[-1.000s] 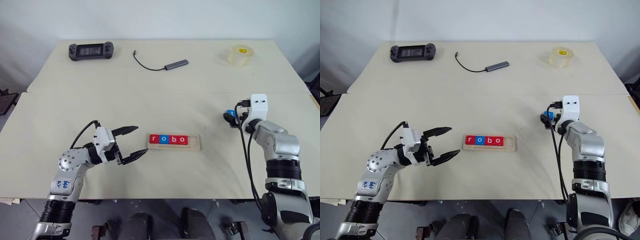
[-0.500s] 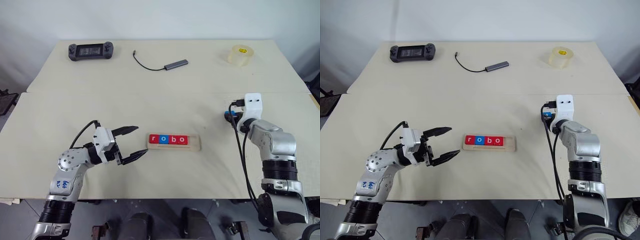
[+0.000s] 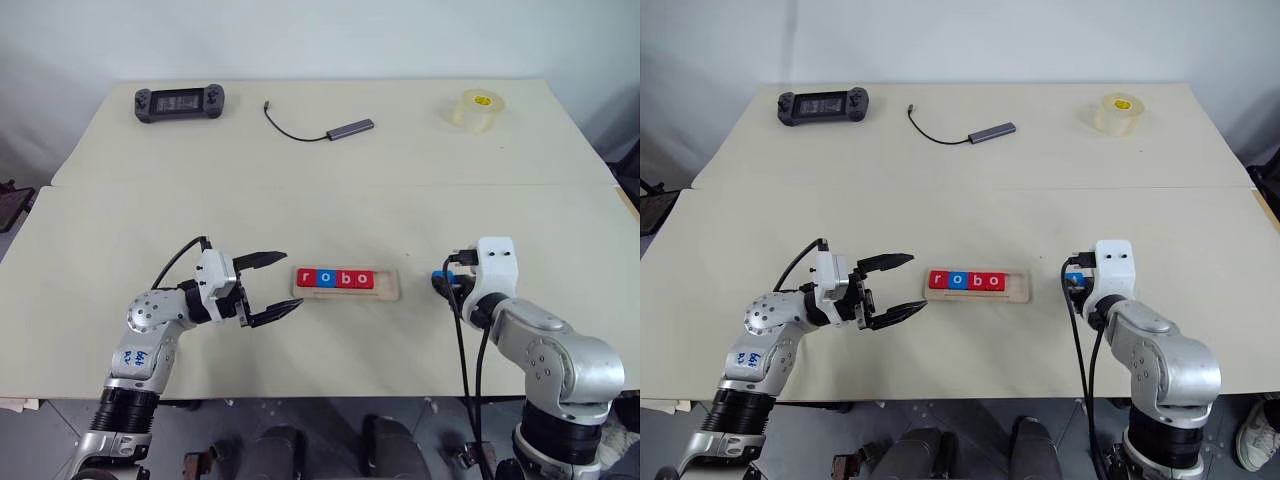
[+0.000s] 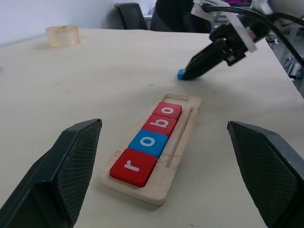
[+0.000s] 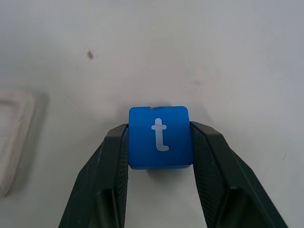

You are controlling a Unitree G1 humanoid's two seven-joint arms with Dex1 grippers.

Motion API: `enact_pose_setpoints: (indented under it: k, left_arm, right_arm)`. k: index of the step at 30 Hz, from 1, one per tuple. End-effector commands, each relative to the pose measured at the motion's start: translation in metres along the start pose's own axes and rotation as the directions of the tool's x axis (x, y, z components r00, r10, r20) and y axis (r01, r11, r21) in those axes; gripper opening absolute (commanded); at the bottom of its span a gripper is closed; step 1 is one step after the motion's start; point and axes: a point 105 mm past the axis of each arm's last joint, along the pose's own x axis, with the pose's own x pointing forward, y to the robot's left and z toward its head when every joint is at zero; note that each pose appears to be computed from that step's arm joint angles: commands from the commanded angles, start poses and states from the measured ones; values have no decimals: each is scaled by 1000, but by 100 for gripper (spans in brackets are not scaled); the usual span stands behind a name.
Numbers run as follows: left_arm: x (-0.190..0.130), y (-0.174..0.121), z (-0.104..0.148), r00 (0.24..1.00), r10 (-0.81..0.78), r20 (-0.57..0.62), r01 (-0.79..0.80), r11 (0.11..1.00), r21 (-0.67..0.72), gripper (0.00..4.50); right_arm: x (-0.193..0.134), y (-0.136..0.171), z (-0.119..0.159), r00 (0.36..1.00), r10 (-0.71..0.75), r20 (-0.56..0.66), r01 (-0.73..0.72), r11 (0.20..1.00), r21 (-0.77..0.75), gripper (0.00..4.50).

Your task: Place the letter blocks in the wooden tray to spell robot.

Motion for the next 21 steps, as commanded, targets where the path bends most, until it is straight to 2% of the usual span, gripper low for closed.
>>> enact_pose_setpoints:
  k: [1, 4, 6, 10, 12, 14, 19, 21]
  left_arm:
    - [2, 0, 6, 1000, -14, 13, 14, 1000, 22, 450]
    - [0, 1, 7, 1000, -6, 12, 5, 1000, 27, 450]
    - [-2, 1, 7, 1000, 1, 10, -2, 1000, 30, 450]
    - [-5, 0, 7, 1000, 7, 8, -7, 999, 33, 450]
    - [-6, -5, 7, 999, -30, -21, 32, 998, 61, 450]
    - [-5, -8, 10, 999, -41, -14, 42, 997, 64, 450]
    - [-6, -10, 14, 999, -48, -4, 48, 998, 50, 450]
    - [-6, -12, 14, 999, -52, -5, 52, 997, 49, 450]
  right_arm:
    - [-6, -5, 9, 998, -26, 52, 26, 1000, -9, 222]
    - [-8, 3, 21, 992, 99, 82, -93, 993, -74, 320]
    - [-13, 3, 23, 979, 198, 56, -185, 966, -181, 384]
    - [-18, -5, 25, 937, 349, -29, -339, 881, -330, 384]
    - [-21, -7, 36, 879, 476, -39, -433, 759, -486, 384]
    - [-24, -10, 37, 817, 567, -103, -501, 611, -613, 384]
    - [-6, -32, 33, 761, 599, -248, -554, 402, -729, 384]
    - [3, -39, 30, 749, 592, -296, -575, 360, -735, 384]
